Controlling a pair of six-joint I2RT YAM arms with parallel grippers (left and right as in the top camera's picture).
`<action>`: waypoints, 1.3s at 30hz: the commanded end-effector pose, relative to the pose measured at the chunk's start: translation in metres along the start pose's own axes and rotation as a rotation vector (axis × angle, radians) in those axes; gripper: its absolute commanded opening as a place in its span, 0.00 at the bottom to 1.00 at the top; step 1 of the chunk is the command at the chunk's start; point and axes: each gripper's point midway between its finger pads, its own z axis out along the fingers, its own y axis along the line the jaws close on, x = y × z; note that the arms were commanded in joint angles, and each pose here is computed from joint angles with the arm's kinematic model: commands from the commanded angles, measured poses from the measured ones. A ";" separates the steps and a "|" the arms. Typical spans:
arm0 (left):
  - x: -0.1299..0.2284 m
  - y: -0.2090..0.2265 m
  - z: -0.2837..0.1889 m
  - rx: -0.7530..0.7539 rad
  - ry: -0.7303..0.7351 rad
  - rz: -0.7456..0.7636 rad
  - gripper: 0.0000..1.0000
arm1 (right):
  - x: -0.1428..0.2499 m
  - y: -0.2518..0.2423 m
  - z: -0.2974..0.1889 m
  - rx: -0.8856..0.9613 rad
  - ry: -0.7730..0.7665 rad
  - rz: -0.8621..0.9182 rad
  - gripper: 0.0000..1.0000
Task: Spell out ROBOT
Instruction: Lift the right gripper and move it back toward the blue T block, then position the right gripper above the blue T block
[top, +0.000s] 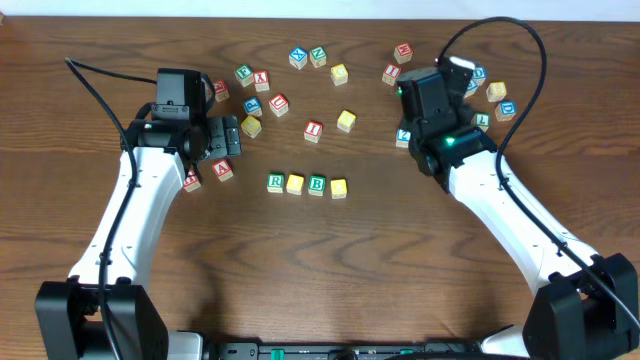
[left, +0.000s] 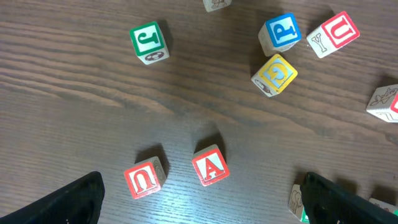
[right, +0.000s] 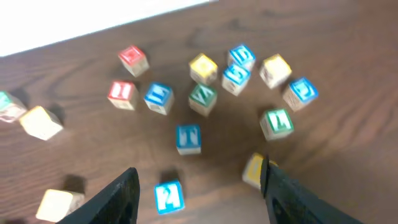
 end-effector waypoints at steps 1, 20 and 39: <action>0.004 0.001 0.002 0.003 0.013 0.011 0.99 | -0.005 0.014 0.005 -0.049 -0.010 -0.137 0.57; 0.004 0.001 0.002 0.003 0.013 0.011 0.99 | -0.003 -0.008 0.056 -0.067 0.040 -0.134 0.62; 0.004 0.001 0.002 0.003 0.013 0.011 0.99 | -0.033 0.014 0.091 -0.053 0.203 -0.155 0.63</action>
